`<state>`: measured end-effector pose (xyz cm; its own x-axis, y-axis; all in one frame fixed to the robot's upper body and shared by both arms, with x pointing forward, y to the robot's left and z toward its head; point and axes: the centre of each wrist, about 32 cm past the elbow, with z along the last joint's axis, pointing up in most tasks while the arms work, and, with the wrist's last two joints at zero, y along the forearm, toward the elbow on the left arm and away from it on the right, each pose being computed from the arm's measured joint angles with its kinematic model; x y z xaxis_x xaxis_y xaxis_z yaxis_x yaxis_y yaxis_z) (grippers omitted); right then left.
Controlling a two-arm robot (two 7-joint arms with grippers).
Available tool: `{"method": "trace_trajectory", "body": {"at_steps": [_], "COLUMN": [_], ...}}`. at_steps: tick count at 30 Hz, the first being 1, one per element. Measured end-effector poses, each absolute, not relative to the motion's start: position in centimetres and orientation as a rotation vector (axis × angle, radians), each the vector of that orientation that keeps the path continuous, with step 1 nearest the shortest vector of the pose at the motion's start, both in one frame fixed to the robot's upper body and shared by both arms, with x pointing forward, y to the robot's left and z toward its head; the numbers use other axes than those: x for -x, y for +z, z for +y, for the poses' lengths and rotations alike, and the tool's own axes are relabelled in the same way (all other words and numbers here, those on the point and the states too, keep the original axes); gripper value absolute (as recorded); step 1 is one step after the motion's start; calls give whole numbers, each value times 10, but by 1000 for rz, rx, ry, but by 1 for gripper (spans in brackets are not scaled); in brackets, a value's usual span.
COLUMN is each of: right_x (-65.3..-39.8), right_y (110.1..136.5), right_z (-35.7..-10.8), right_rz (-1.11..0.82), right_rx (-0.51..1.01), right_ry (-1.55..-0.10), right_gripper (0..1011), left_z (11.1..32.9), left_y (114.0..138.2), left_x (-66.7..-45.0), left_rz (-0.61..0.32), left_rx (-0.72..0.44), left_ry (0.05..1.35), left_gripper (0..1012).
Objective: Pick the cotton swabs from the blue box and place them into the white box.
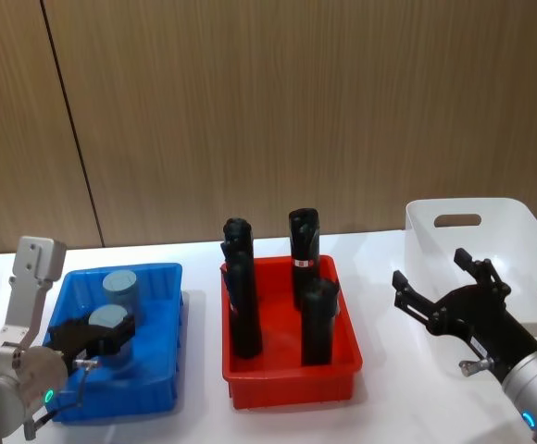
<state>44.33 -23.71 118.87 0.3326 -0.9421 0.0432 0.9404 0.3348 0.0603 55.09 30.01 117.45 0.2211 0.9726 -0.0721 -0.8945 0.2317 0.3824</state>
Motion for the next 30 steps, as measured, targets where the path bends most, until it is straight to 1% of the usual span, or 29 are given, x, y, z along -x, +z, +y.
{"method": "trace_trajectory", "body": {"at_steps": [10,15,19,25,30], "right_x": [-443,-443,-443,-443,-443], "right_y": [1189,1189,1189,1189,1189], "right_z": [-237,-237,-237,-237,-237], "right_rz": [-75,-75,-75,-75,-75], "right_rx": [-26,-26,-26,-26,-26], "right_ry": [-1230,-1230,-1230,-1230,-1230], "right_gripper": [1002,1002,1002,1002,1002], "left_z": [301,304,305,308,312], "left_y": [1191,1203,1209,1216,1224], "left_x": [-543,-540,-539,-539,-540], "left_rz": [209,142,108,77,43], "left_rx": [-238,-216,-206,-195,-182], "left_ry": [1285,1228,1182,1122,1032], "left_gripper": [673,673,673,673,673]}}
